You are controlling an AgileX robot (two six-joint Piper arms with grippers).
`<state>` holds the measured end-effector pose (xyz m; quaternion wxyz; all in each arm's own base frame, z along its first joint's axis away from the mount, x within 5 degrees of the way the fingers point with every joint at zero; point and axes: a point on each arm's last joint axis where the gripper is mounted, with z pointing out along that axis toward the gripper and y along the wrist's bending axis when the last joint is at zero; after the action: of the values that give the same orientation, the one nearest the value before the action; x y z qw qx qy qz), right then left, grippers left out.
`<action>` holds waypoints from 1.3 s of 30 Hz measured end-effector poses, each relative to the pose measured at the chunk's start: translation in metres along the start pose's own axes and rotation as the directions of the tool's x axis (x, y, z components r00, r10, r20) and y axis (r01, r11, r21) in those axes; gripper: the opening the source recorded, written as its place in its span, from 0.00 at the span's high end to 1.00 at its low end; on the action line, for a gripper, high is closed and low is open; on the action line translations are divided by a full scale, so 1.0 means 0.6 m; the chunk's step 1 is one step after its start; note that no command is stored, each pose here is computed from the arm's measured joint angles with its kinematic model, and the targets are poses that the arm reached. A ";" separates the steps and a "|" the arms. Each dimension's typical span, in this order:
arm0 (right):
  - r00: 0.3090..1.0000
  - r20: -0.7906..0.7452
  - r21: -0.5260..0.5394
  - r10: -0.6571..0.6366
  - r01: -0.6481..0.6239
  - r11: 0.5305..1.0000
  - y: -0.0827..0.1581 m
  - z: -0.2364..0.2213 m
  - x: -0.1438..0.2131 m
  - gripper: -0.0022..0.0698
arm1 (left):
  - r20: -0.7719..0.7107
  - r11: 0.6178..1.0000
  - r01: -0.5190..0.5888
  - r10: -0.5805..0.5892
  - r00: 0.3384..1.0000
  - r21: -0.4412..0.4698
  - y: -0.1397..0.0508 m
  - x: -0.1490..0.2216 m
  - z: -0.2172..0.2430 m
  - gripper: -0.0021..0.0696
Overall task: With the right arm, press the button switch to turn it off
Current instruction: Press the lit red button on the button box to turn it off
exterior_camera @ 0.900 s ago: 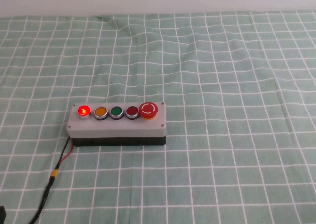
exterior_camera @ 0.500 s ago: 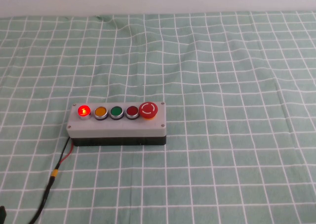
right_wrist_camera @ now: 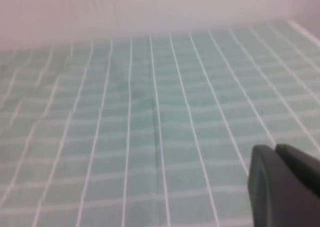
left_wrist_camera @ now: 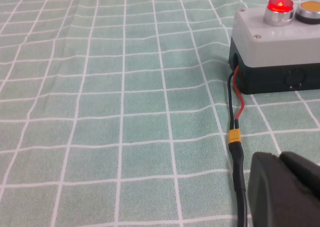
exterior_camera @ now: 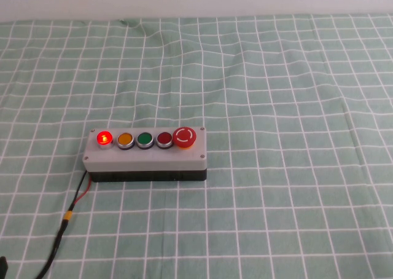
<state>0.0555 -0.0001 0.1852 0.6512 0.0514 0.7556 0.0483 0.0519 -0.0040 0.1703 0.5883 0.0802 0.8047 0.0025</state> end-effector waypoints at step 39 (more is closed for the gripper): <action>0.496 0.826 -0.303 0.268 -0.009 0.953 0.044 -0.179 -0.294 0.99 | 0.000 1.000 0.000 0.000 1.000 0.000 0.000 0.000 0.000 0.98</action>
<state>-0.0243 0.0006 0.3777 0.9339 0.0439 0.3128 0.1672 0.0519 -0.0040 0.1703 0.5883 0.0802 0.8047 0.0025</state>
